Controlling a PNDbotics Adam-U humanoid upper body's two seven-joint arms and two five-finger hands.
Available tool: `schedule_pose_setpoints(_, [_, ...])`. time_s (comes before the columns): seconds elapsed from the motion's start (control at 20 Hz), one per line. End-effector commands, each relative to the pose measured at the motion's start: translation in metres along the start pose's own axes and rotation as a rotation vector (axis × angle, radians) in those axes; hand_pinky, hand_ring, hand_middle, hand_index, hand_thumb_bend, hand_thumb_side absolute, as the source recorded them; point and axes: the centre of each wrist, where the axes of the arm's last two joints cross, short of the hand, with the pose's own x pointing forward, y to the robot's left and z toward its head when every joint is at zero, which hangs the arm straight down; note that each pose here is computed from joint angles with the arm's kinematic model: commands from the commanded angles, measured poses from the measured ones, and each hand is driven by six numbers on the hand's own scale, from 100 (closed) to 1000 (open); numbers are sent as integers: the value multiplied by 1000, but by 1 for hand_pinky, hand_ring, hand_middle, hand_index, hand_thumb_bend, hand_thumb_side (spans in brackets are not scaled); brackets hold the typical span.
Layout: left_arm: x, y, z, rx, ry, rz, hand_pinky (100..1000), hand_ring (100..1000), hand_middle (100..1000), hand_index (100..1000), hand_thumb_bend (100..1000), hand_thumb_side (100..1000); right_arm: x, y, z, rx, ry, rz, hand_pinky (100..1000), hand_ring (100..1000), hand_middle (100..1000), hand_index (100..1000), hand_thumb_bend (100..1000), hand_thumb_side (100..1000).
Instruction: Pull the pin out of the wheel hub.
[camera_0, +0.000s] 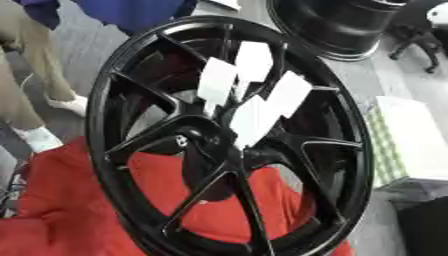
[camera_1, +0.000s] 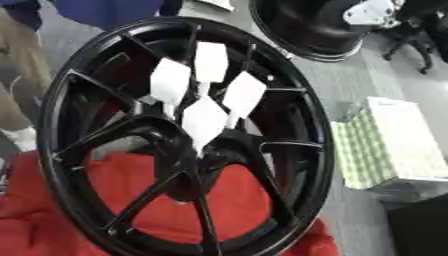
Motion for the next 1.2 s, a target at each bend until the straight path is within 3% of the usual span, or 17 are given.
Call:
schedule_pose_setpoints(0.05, [8,2,-6,-8,-33,-8,843,742,700,838,100,610,0,0,3,61,45,-27,1000,864,813,862,401,100])
schedule_pose_setpoints(0.6, [10,1,-10,-21,-46,1,843,741,700,838,100,610,0,23,-13,110,7,-43,1000,869,810,863,403,100])
schedule_pose_setpoints(1.2, [12,-1,-14,-31,-59,7,843,740,699,838,100,611,6,28,-21,69,-61,4,1000,859,791,851,401,100])
